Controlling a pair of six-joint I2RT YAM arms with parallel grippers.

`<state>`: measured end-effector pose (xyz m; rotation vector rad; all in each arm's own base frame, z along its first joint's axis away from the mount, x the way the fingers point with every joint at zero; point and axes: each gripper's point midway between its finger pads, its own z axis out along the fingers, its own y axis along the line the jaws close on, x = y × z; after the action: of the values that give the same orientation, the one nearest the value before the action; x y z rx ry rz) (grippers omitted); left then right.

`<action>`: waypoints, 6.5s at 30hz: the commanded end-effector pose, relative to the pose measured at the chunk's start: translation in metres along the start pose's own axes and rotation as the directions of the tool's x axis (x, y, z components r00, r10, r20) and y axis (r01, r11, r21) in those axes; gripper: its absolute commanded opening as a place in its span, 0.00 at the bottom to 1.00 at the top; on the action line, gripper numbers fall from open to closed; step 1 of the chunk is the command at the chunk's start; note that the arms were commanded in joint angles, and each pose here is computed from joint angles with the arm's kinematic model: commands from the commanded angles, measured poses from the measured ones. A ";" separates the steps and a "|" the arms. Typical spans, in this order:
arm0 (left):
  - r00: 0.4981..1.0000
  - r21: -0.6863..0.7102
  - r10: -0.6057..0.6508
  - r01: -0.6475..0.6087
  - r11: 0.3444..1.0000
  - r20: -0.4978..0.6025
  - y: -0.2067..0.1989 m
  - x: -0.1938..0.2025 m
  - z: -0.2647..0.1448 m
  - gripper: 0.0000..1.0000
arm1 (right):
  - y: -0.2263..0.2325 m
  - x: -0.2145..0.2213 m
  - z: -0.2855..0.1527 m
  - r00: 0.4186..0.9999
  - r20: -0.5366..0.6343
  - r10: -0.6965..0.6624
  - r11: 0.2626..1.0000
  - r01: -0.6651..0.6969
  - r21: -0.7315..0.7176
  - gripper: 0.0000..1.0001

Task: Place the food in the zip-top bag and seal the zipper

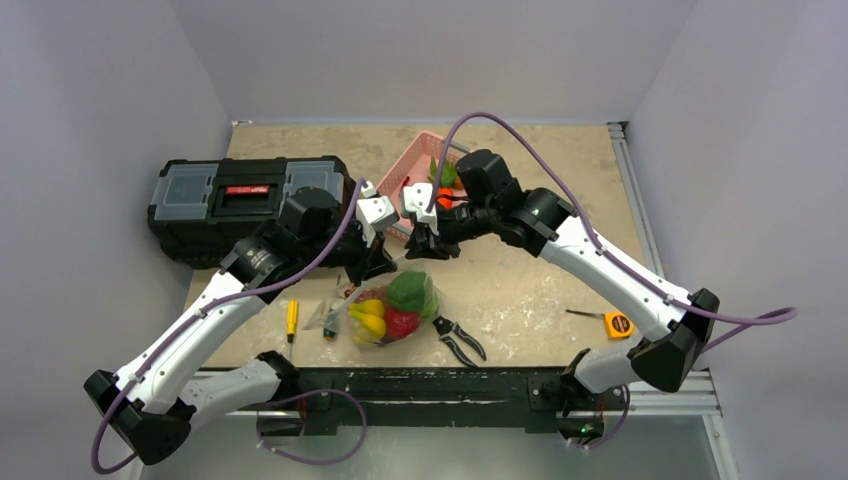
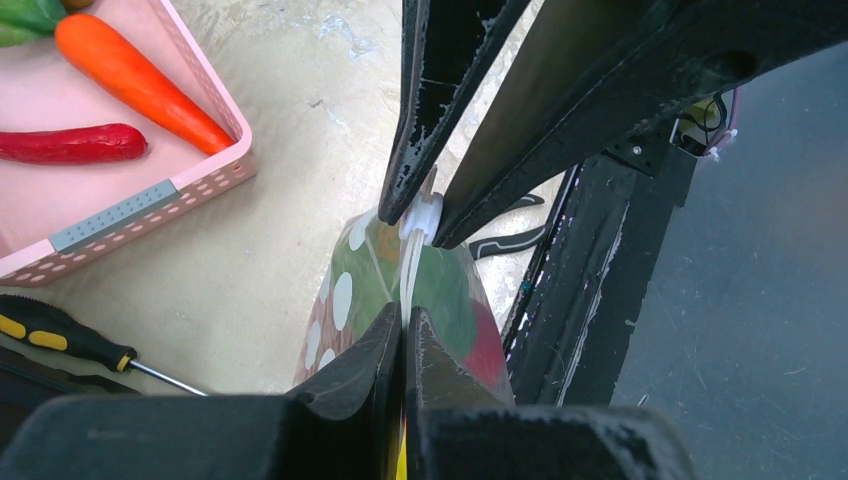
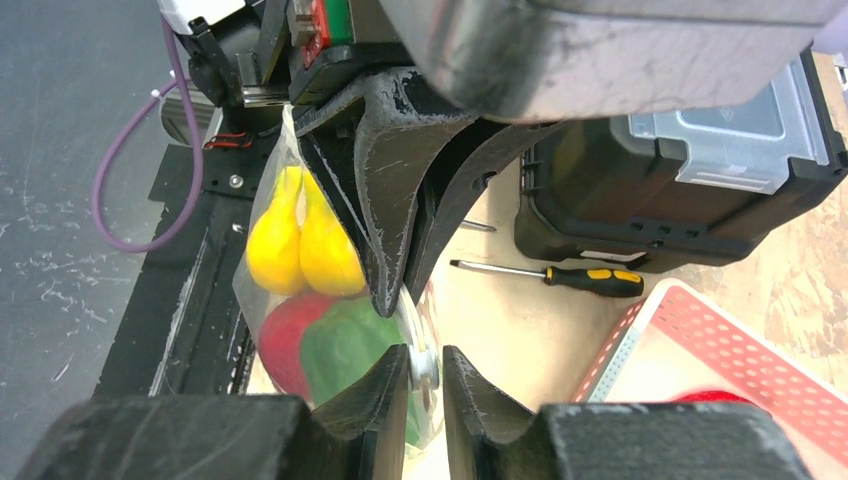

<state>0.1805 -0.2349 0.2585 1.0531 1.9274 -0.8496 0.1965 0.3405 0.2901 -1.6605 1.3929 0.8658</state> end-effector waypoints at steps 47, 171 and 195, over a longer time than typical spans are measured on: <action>0.993 0.061 0.079 -0.084 0.995 0.087 -0.016 -0.011 -0.013 0.00 | 0.056 -0.021 0.011 0.982 0.159 -0.101 0.983 0.124 -0.137 0.13; 0.994 0.189 -0.009 -0.011 0.982 0.105 -0.018 -0.021 -0.012 0.00 | 0.026 -0.013 0.004 0.815 0.468 0.342 0.933 -0.354 -0.065 0.00; 0.993 0.203 -0.033 0.009 0.979 0.114 -0.023 -0.021 -0.015 0.00 | 0.054 -0.008 0.006 0.870 0.400 0.290 0.951 -0.215 -0.223 0.45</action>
<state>0.1647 -0.2385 0.2738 1.0692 1.8543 -1.0977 0.1788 0.3456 0.2839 -1.0399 1.4045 1.3155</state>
